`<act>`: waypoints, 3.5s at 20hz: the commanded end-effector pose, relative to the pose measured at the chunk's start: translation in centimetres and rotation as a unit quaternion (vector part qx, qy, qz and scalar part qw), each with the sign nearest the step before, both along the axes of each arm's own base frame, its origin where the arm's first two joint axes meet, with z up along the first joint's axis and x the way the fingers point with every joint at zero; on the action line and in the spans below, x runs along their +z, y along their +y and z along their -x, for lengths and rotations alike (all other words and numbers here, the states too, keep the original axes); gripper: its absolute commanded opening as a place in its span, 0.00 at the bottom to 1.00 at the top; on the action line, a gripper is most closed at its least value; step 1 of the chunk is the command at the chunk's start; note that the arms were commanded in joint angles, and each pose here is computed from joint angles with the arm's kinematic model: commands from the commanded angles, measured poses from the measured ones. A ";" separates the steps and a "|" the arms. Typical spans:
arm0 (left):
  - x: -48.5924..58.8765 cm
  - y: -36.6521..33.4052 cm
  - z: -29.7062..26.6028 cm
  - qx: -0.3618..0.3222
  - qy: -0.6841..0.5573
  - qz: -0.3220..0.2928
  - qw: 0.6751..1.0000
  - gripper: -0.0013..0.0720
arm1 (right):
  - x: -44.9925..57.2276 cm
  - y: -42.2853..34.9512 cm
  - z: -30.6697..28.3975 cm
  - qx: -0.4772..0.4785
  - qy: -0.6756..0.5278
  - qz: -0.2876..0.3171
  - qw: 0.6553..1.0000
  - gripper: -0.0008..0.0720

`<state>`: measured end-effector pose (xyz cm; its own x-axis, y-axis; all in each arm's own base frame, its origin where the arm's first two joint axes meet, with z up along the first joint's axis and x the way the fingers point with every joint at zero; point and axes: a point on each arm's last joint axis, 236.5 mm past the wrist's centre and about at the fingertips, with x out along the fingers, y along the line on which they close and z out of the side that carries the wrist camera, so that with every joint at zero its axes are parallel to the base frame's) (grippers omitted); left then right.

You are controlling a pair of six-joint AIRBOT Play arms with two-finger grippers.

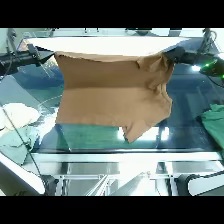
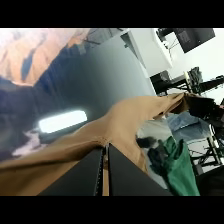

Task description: Fold the shirts.

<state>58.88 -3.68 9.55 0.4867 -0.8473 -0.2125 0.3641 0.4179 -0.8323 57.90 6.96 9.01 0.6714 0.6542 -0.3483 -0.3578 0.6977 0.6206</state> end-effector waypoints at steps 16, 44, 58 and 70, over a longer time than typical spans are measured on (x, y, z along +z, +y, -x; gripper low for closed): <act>-18.3 2.0 6.4 -0.088 0.220 -0.241 0.941 0.42 | -17.5 -3.2 9.2 0.096 0.252 0.075 0.960 0.18; -21.0 0.0 19.4 -0.179 0.407 -0.298 0.845 0.06 | -19.6 5.3 26.5 -0.003 0.392 -0.055 0.918 0.04; -19.8 2.7 26.5 -0.214 0.470 -0.263 0.815 0.06 | -15.1 1.6 30.3 0.001 0.388 -0.067 0.919 0.54; -20.6 2.1 27.4 -0.233 0.463 -0.263 0.814 0.06 | -21.1 9.7 28.9 -0.001 0.418 -0.090 0.904 0.09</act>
